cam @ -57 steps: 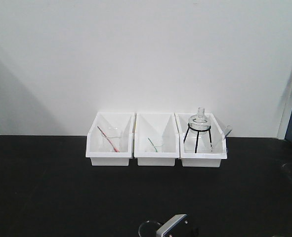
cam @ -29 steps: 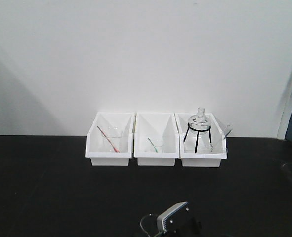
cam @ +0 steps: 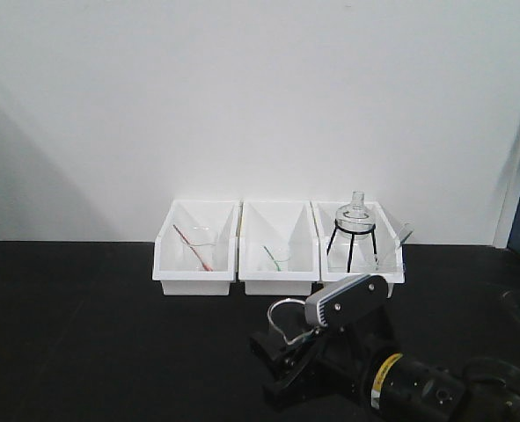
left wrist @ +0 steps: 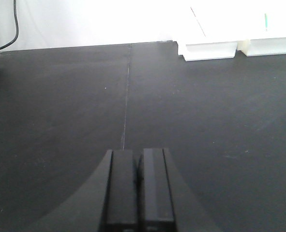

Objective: Pick beaker and place in left cabinet

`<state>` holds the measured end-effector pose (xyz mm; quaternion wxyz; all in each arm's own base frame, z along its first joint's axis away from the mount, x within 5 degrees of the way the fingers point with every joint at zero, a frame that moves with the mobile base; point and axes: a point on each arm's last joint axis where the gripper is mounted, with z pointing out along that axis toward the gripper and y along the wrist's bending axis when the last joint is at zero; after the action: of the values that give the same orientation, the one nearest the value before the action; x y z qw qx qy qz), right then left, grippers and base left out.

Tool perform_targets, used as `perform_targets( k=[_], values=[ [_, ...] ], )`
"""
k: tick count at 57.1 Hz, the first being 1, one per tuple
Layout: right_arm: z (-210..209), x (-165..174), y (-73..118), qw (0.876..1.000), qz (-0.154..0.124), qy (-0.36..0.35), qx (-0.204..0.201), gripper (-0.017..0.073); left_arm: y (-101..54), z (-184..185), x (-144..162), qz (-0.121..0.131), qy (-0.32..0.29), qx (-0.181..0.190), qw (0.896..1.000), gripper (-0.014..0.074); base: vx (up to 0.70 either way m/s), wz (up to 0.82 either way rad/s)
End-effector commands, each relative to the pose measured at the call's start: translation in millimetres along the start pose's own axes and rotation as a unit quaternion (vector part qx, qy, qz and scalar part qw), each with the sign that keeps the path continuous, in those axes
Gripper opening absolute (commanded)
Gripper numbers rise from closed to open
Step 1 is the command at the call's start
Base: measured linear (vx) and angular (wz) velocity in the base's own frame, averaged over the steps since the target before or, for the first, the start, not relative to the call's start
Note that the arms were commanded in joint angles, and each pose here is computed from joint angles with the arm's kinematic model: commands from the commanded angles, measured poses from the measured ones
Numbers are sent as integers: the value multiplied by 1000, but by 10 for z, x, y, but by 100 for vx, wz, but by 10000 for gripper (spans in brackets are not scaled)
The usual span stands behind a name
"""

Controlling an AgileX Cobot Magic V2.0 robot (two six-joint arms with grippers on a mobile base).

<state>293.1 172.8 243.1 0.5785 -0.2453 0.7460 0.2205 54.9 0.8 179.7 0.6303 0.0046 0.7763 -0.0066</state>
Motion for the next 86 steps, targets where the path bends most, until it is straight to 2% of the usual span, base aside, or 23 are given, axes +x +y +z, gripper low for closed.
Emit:
perform_targets(
  k=[1,10,59,86],
  values=[
    [-153,-450,18,998,-4,-69,2,205,-18,-27,-112,-3,-55,12,998,4,0,0],
    [-225,-526,14,998,-7,-65,13,196,-18,-27,-112,-3,-55,12,998,4,0,0],
    [-227,-492,10,998,-6,-57,15,193,-18,-27,-112,-3,-55,12,998,4,-1,2],
    [-227,-492,10,998,-6,-57,15,193,-18,-27,-112,-3,-55,12,998,4,-7,43]
  ],
)
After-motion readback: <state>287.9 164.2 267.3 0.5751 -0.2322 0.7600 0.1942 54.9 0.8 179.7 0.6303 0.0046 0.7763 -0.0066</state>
